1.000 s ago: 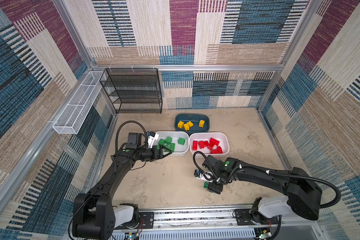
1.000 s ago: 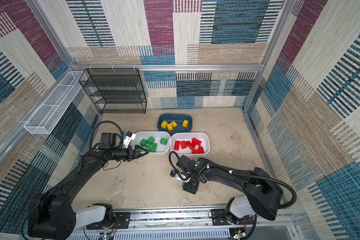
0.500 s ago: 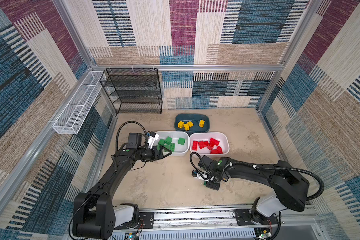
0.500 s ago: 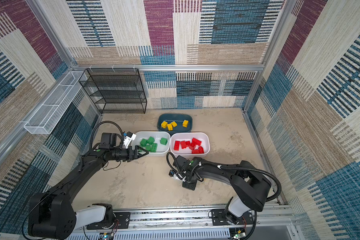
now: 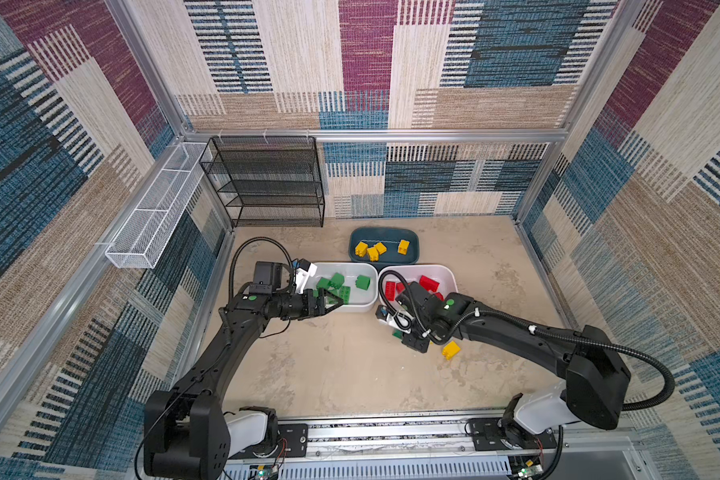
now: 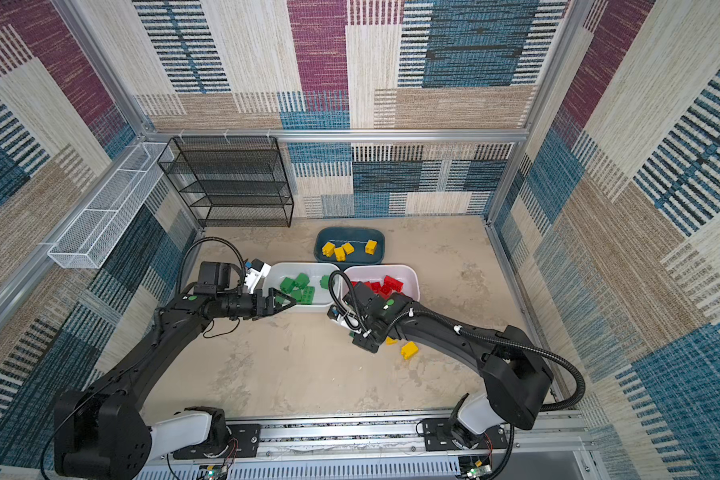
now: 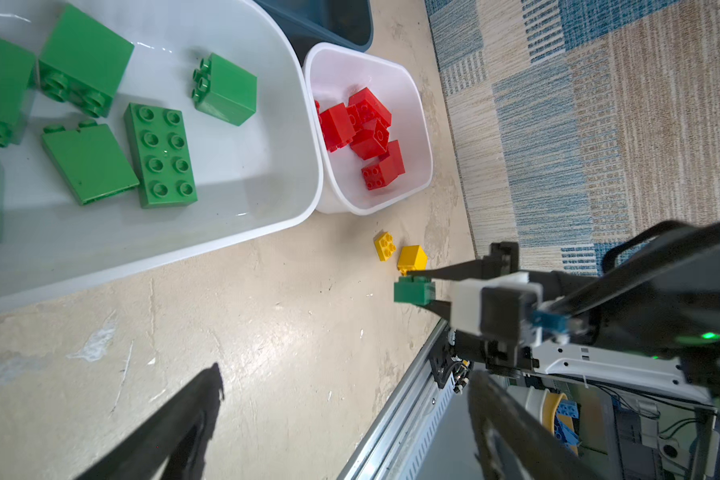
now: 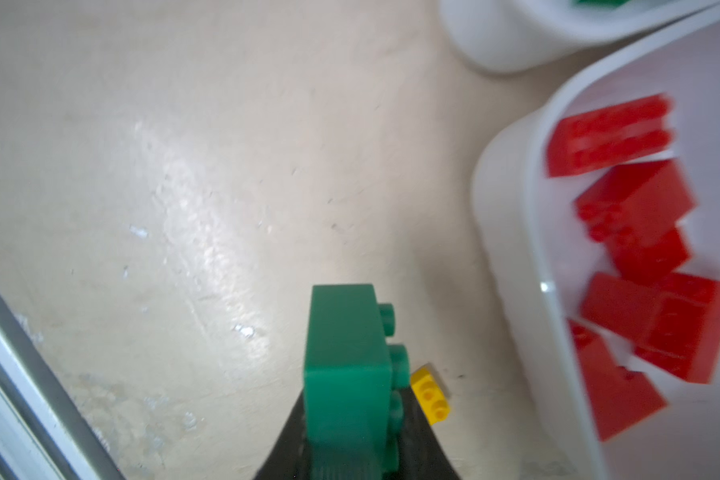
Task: Sort the legos into containers by color
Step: 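Carry the green brick into the white bin of greens and release, then move the right gripper back to the small yellow brick and grasp it, then carry the small yellow brick into the teal bin and release, then move the right gripper to the last yellow brick and grasp it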
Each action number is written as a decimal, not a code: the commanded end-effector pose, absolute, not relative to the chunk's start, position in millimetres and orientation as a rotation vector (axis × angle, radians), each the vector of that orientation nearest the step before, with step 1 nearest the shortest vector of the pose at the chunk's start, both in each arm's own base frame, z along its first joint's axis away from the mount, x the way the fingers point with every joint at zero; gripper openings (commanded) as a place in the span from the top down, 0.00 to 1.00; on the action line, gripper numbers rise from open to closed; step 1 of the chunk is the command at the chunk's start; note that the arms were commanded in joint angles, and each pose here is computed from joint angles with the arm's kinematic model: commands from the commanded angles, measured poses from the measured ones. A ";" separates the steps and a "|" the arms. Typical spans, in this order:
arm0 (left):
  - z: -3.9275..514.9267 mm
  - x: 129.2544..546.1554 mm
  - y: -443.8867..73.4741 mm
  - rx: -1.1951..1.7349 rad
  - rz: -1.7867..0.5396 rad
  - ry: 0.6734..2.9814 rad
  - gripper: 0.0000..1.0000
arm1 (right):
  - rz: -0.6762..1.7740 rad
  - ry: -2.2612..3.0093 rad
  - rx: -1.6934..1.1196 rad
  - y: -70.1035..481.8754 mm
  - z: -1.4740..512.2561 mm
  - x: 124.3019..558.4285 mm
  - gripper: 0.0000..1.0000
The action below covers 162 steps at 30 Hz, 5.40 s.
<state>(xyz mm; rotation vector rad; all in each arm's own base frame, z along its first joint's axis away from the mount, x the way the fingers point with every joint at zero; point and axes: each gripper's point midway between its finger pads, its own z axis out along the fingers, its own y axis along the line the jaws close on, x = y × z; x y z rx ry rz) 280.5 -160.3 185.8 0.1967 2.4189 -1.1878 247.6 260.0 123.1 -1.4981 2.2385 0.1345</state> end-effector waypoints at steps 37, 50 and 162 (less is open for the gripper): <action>183.2 267.9 -139.1 0.208 -1.078 2.433 0.06 | 0.136 2.102 -1.279 324.4 166.0 384.5 0.37; 179.1 271.7 -146.0 0.196 -1.159 2.425 0.06 | 0.284 2.492 -0.606 224.9 163.0 305.2 0.24; 184.6 291.9 -163.4 0.165 -1.297 2.361 0.07 | 0.331 2.562 -0.065 145.3 128.9 332.8 0.23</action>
